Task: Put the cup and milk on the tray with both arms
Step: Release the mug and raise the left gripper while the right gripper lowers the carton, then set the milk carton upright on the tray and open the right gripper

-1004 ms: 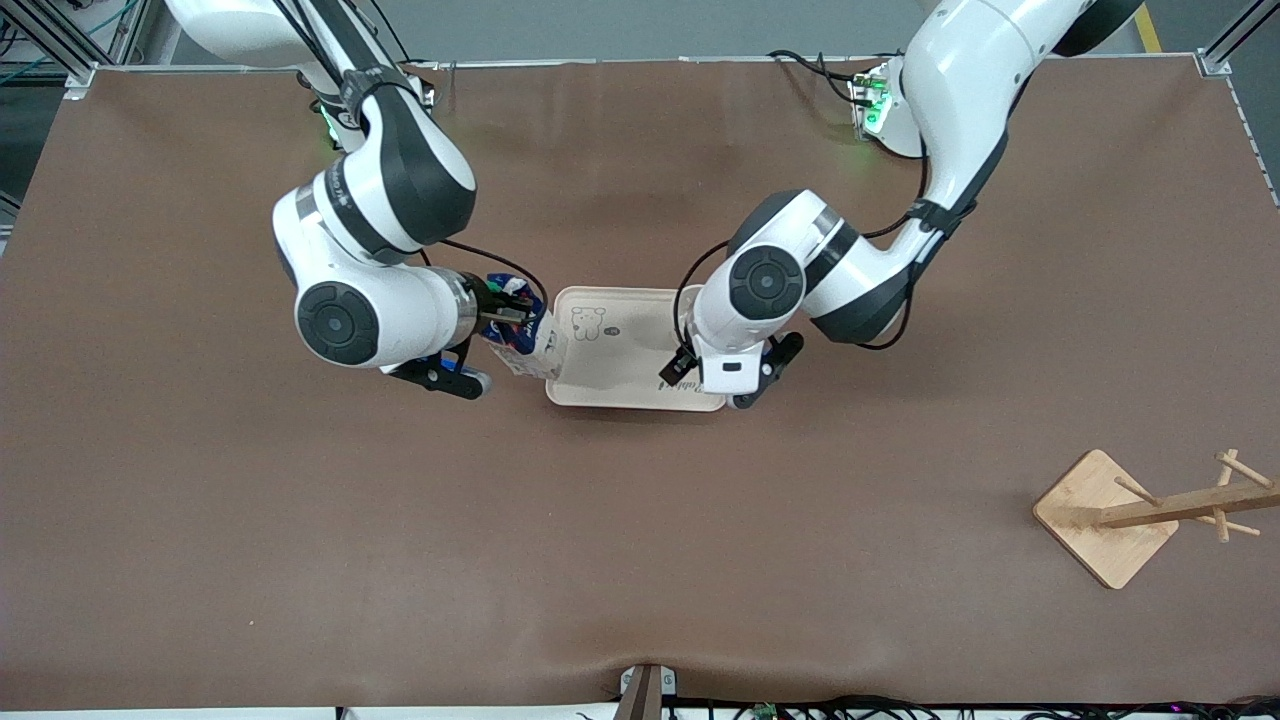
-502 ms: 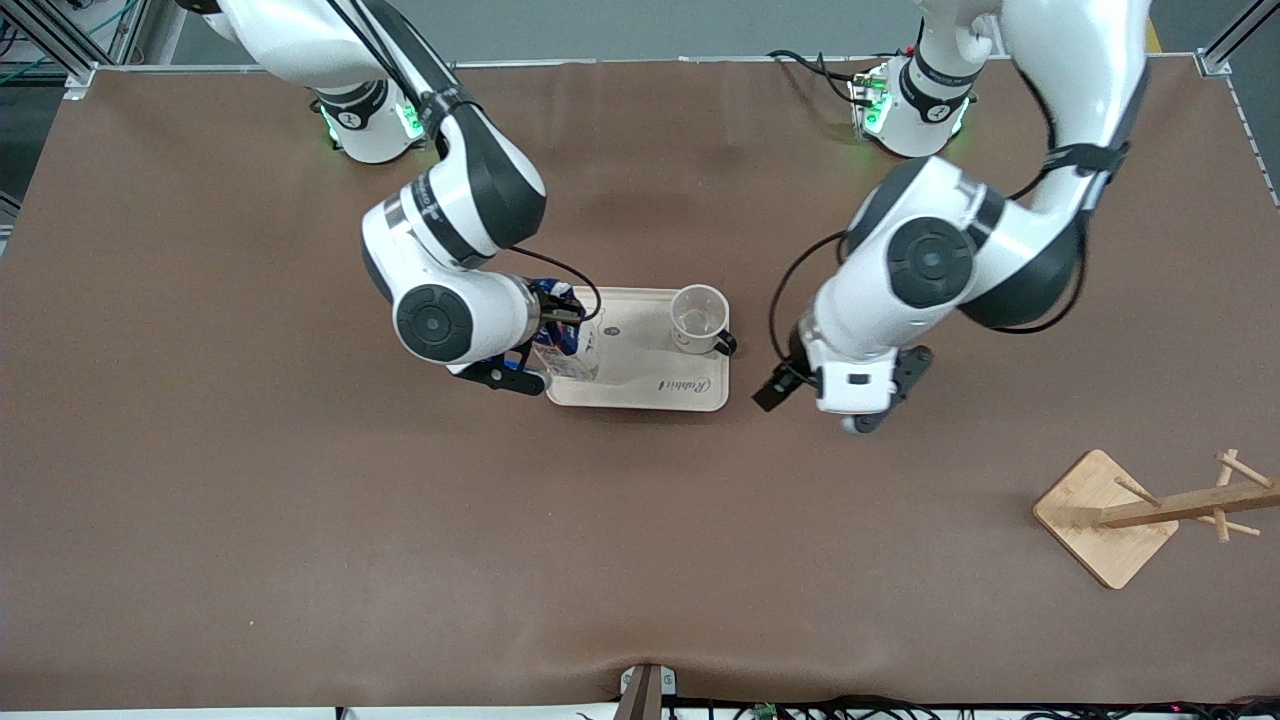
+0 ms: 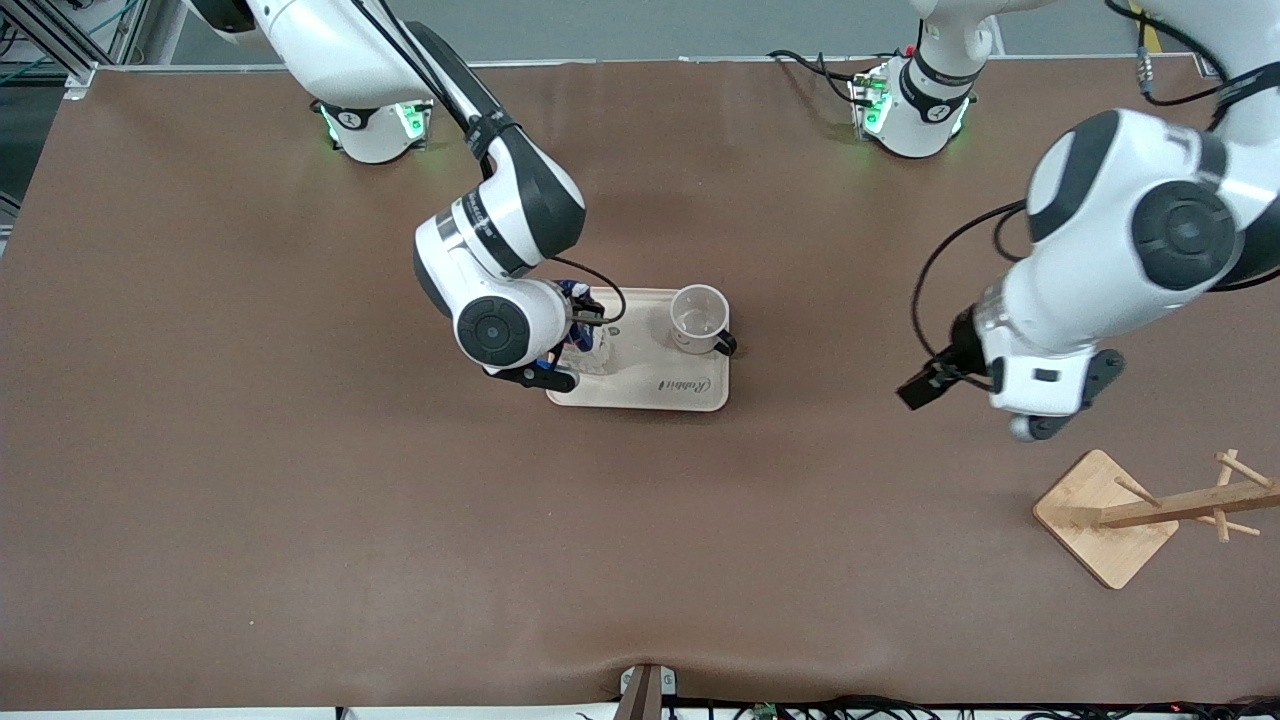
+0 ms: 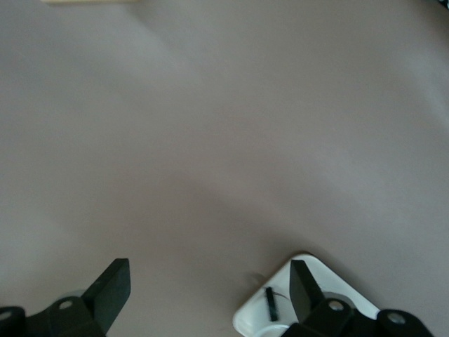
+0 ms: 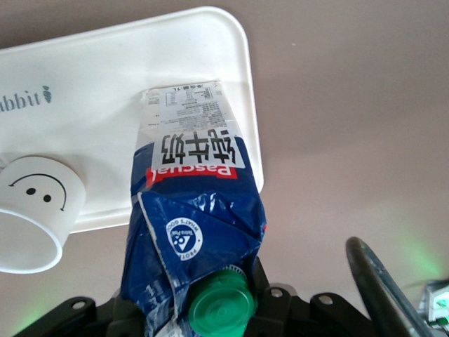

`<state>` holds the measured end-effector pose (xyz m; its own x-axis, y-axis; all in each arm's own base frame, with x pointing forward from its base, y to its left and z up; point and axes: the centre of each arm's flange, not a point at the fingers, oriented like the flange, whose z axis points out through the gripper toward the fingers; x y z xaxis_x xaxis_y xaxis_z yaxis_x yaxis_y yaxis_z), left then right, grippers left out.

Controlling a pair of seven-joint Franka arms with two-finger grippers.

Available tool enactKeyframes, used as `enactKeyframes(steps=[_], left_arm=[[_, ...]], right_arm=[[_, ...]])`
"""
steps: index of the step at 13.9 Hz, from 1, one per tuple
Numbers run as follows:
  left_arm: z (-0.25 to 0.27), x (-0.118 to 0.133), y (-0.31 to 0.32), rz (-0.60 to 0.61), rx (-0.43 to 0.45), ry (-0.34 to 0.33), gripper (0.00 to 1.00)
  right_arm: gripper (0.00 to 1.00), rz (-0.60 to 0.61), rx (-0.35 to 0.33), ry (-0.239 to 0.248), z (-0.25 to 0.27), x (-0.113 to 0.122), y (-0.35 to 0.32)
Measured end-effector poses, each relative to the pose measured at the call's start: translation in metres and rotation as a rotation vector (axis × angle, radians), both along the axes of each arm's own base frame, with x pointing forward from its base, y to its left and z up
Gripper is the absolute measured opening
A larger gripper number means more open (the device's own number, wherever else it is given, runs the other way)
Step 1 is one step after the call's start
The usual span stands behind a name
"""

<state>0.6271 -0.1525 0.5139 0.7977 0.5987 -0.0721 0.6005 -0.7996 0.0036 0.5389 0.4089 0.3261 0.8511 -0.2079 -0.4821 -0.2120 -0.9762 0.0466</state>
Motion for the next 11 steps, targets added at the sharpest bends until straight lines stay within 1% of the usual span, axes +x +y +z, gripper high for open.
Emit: enactKeyframes(steps=[2,3,5,6,7,8,11], left_arm=[[0.016,-0.001,0.033,-0.002,0.011,-0.011,1.00],[0.021,-0.002,0.046,-0.014,0.016,-0.010,1.00],[0.026,-0.004,0.064,-0.045,0.021,-0.003,1.00],[0.031,-0.004,0.072,-0.055,0.023,-0.010,1.00],[0.038,-0.004,0.081,-0.066,0.024,-0.023,1.00],[0.046,-0.005,0.090,-0.078,0.027,-0.034,1.00],[0.070,-0.012,0.111,-0.131,0.039,-0.059,1.00]], right_arm=[[0.49,0.002,0.005,-0.014,0.002,-0.001,0.005],[0.54,0.002,0.005,-0.016,0.002,-0.001,0.006],[0.74,0.002,0.006,-0.019,0.000,-0.001,0.006],[0.85,0.001,0.006,-0.019,0.000,-0.001,0.006],[0.93,0.001,0.006,-0.020,0.000,0.000,0.006],[1.00,0.000,0.006,-0.021,0.000,0.000,0.006],[1.00,-0.006,0.012,-0.038,0.007,0.006,0.004]])
